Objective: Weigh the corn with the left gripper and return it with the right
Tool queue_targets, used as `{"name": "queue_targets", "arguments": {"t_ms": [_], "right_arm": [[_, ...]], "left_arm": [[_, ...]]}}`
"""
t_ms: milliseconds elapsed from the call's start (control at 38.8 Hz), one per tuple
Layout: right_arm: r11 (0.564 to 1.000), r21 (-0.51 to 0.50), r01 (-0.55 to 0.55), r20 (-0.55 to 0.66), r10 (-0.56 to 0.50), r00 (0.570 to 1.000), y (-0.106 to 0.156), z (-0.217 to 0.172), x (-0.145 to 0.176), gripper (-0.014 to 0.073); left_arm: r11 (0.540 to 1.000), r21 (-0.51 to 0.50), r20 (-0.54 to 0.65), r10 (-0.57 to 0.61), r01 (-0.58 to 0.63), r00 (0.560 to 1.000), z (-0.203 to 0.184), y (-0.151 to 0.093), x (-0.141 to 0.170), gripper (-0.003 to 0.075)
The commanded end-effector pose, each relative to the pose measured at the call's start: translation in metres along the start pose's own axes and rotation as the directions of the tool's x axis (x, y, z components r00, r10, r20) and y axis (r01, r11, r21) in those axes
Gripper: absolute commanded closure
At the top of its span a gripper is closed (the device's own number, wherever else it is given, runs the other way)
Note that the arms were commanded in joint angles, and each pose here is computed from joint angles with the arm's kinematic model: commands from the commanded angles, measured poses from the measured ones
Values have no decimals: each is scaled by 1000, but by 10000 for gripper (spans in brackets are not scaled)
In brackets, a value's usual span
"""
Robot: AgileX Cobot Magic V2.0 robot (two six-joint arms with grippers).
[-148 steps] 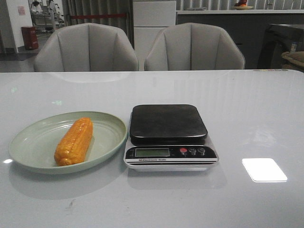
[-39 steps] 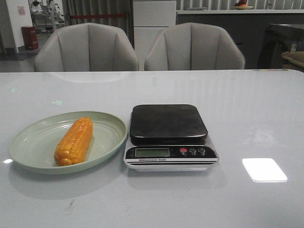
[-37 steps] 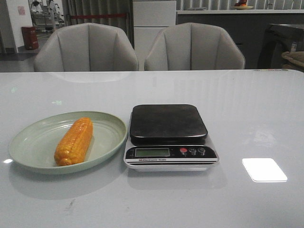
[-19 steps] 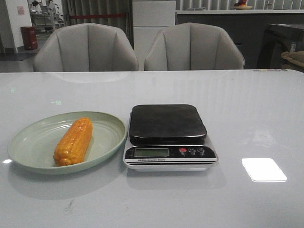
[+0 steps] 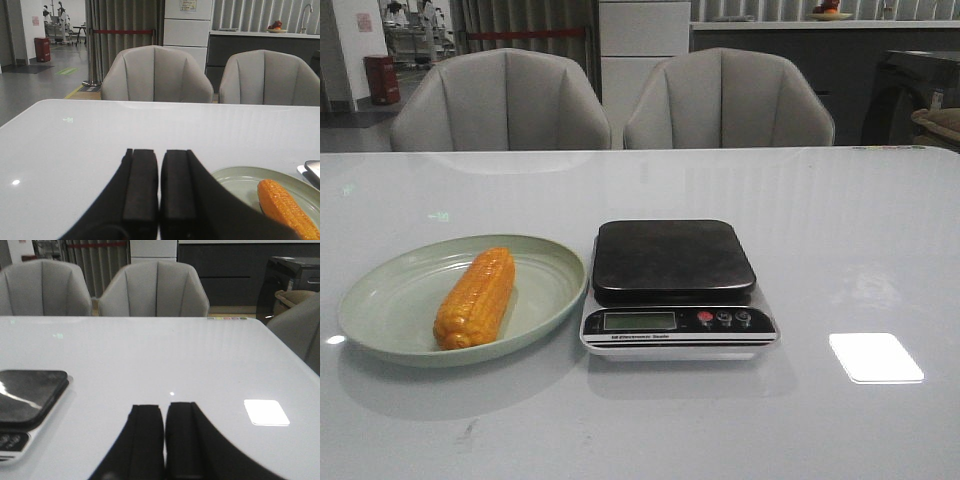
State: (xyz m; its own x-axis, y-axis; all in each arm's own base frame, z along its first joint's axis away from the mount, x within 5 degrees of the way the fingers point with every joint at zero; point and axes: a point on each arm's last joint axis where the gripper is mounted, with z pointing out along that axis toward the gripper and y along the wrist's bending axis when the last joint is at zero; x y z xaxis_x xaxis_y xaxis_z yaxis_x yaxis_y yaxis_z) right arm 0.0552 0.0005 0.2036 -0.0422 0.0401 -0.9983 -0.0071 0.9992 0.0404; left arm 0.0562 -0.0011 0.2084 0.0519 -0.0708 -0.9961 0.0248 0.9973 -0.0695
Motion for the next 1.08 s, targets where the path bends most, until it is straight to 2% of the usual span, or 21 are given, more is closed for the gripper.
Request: {"name": "queue_targets", "arguments": {"t_ms": [0,129,1056], "right_arm": [[998,16,69,125,-70,990,0,-2,-8,408],[998,14,69,136,-71,988,-1,0,0,408],[999,9,38,162,-39,986,0,0,-3,408]], "left_arm": [[1000,19,68,-13,12,998,-1,-1,2,596],[1000,19,68,-13,12,998,-1,-1,2,596],[1000,19,68,-13,12,998,-1,-1,2,596]]}}
